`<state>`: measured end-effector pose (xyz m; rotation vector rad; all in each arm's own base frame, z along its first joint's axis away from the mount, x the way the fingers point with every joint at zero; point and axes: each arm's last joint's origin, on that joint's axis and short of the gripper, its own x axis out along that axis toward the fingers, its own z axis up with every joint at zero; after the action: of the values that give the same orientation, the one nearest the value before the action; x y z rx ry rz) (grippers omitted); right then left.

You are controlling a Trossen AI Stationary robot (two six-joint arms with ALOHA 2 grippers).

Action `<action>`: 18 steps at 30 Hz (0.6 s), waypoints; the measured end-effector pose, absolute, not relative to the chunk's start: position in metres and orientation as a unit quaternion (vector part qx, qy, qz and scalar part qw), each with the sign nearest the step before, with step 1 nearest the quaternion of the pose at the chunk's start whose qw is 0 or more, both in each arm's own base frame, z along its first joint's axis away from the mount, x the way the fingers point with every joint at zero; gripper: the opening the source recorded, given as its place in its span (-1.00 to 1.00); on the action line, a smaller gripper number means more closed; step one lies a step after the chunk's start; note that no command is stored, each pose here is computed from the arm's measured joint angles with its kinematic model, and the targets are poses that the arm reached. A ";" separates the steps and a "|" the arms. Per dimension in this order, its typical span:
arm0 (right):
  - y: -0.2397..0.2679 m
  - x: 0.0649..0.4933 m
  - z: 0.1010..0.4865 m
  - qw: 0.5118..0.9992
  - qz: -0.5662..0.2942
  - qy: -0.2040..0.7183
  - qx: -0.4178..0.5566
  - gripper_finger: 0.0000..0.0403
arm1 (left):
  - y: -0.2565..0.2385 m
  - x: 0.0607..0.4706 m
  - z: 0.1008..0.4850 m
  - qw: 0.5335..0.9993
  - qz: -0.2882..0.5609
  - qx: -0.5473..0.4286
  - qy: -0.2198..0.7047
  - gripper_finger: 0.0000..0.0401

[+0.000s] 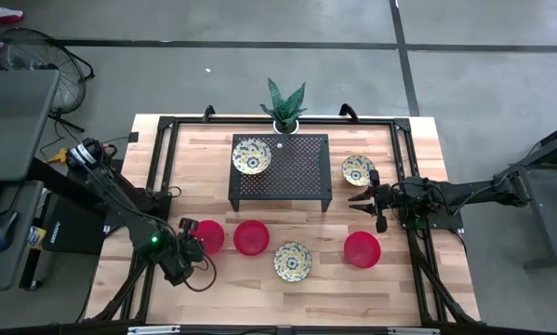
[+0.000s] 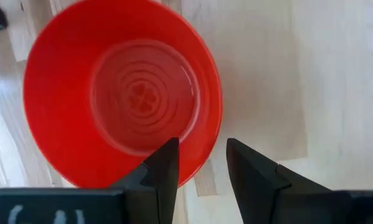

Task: Pick & Place Mini bowls
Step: Put the left red bowl on the shelf

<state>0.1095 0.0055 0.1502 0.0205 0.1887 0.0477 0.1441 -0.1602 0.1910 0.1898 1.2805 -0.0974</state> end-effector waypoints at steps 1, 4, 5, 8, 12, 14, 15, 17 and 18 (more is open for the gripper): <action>0.006 0.110 0.150 0.995 0.024 0.094 0.010 -0.64 | -0.160 0.144 0.189 0.797 -0.045 0.088 0.596 -0.36; 0.006 0.110 0.150 0.995 0.024 0.094 0.010 -0.64 | -0.159 0.143 0.185 0.797 -0.046 0.088 0.595 -0.36; 0.006 0.110 0.150 0.995 0.024 0.094 0.010 -0.64 | -0.159 0.143 0.183 0.799 -0.047 0.086 0.594 -0.36; 0.005 0.110 0.150 0.995 0.024 0.094 0.010 -0.64 | -0.159 0.144 0.181 0.803 -0.046 0.083 0.589 -0.36; 0.006 0.110 0.150 0.995 0.024 0.094 0.010 -0.64 | -0.155 0.148 0.181 0.804 -0.037 0.078 0.589 -0.36; 0.005 0.110 0.150 0.995 0.024 0.094 0.010 -0.64 | -0.152 0.152 0.181 0.805 -0.038 0.081 0.587 -0.36; 0.006 0.110 0.150 0.995 0.024 0.094 0.010 -0.64 | -0.151 0.154 0.181 0.806 -0.042 0.081 0.585 -0.36; 0.006 0.110 0.150 0.995 0.024 0.094 0.010 -0.64 | -0.150 0.159 0.181 0.808 -0.051 0.079 0.581 -0.36; 0.006 0.110 0.150 0.995 0.024 0.094 0.010 -0.64 | -0.149 0.161 0.181 0.808 -0.055 0.078 0.581 -0.36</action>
<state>0.1095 0.0055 0.1502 0.0205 0.1888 0.0478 0.1606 -0.1488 0.1813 0.1660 1.2419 -0.1185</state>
